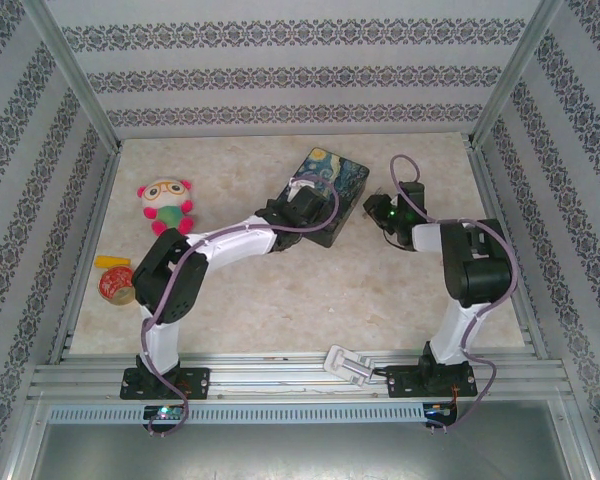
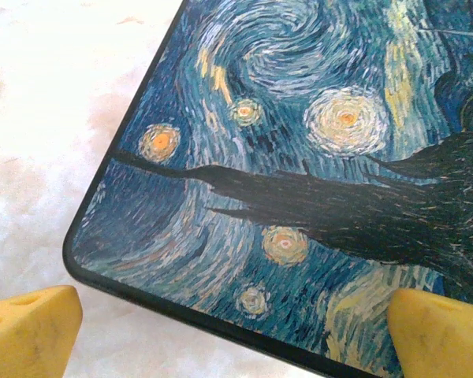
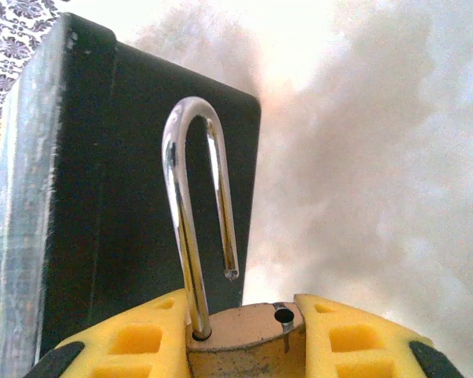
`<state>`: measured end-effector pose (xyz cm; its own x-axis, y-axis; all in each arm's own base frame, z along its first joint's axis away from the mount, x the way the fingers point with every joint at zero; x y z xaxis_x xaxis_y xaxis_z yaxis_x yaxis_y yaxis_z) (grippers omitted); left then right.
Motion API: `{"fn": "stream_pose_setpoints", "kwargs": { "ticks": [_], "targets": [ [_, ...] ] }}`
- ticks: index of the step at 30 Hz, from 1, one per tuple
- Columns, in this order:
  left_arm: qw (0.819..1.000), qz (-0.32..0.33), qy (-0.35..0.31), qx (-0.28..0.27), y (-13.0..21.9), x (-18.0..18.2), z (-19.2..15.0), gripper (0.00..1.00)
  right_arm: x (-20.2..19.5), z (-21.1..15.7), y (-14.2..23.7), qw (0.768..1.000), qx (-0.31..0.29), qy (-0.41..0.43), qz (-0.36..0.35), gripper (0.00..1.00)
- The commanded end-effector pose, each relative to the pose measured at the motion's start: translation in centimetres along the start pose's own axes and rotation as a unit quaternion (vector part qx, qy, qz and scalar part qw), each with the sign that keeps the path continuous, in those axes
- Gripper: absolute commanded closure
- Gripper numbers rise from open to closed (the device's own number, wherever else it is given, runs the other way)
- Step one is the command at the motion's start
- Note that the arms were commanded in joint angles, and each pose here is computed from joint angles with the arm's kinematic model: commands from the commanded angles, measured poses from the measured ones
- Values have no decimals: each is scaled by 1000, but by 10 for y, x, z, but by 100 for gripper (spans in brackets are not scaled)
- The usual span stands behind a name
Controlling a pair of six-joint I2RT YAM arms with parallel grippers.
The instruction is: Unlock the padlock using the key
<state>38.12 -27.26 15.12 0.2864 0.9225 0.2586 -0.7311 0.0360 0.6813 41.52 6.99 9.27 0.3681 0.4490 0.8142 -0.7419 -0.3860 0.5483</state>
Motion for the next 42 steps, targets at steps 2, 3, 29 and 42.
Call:
{"fn": "stream_pose_setpoints", "kwargs": {
  "ticks": [2,3,29,42],
  "targets": [
    [997,20,-40,65,1,15,-39,1,9,-3,26,999,-10,39,6,85],
    [997,21,-40,65,3,18,-40,1,7,-5,31,999,-9,43,2,85],
    [1000,7,27,-8,74,64,-38,1,-5,-64,133,897,74,350,-260,87],
    [994,-39,106,-10,85,71,-48,1,-16,-51,107,831,115,417,-349,83]
  ]
}}
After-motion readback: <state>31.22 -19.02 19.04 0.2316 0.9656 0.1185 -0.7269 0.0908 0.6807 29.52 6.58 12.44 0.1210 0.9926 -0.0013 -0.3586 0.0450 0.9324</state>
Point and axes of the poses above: each hand's point on the last joint's axis, 136 mm out from that joint toward the fingers, its own y axis back along the fingers, its own x axis along the line the jaws close on, z = x × y, the point moved 6 cm from there along y, back along the fingers, and after that the axes turned 13 degrees about -y, right-handed, at the moved point
